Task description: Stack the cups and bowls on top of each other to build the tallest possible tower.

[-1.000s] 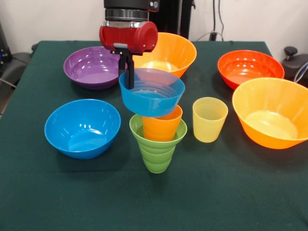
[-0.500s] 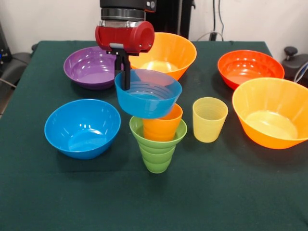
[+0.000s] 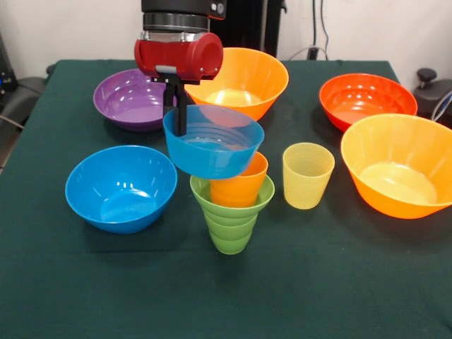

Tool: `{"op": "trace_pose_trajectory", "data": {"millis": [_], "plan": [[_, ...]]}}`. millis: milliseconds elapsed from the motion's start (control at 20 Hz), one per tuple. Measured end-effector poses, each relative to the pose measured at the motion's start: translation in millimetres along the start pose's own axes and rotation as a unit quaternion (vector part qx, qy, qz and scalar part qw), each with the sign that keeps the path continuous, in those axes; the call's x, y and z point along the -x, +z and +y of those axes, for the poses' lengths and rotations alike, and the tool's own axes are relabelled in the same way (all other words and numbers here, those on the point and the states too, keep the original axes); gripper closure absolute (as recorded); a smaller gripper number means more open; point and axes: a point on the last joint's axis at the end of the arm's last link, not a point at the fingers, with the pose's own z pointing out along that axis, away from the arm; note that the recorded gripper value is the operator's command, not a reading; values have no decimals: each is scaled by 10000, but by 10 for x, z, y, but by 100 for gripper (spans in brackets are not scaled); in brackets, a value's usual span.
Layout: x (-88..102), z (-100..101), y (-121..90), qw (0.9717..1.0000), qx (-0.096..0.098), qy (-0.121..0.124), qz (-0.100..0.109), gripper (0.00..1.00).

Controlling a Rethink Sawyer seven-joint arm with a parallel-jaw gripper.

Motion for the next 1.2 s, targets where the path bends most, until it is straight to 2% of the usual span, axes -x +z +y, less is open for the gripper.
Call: {"op": "trace_pose_trajectory", "data": {"millis": [1200], "plan": [[61, 82, -8, 9999, 29, 129, -38, 100]]}}
